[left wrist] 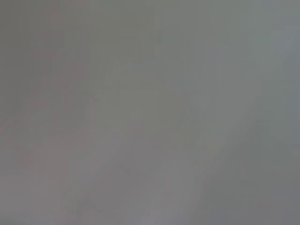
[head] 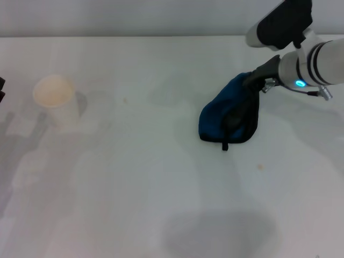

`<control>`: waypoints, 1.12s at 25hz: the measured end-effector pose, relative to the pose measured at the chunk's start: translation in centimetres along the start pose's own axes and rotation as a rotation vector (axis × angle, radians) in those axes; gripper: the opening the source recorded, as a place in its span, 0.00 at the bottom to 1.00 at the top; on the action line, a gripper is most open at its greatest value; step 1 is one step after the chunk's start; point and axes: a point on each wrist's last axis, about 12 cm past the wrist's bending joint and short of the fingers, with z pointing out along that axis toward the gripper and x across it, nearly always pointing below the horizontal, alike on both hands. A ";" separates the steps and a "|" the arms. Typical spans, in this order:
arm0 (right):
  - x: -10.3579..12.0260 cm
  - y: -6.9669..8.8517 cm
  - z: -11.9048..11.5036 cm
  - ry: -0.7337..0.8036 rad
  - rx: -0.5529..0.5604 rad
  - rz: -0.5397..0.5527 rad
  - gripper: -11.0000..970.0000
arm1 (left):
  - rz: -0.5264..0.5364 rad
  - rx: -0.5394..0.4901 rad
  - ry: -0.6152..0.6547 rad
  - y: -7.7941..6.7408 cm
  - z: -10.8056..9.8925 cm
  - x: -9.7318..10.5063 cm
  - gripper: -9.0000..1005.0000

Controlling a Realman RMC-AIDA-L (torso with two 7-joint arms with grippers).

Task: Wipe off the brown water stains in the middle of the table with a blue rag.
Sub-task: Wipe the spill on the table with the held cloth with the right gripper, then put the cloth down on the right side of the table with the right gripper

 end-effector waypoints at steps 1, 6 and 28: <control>0.0 -0.2 0.0 -0.004 0.006 0.002 0.05 | 0.000 -0.001 0.000 0.0 0.0 0.0 0.89; 0.2 -0.8 -0.2 -0.012 0.022 0.017 0.05 | 0.000 -0.002 0.002 0.0 -0.2 0.0 0.89; -0.1 3.1 -1.3 0.068 -0.165 -0.025 0.08 | -0.001 0.005 -0.001 -0.1 -0.3 0.1 0.89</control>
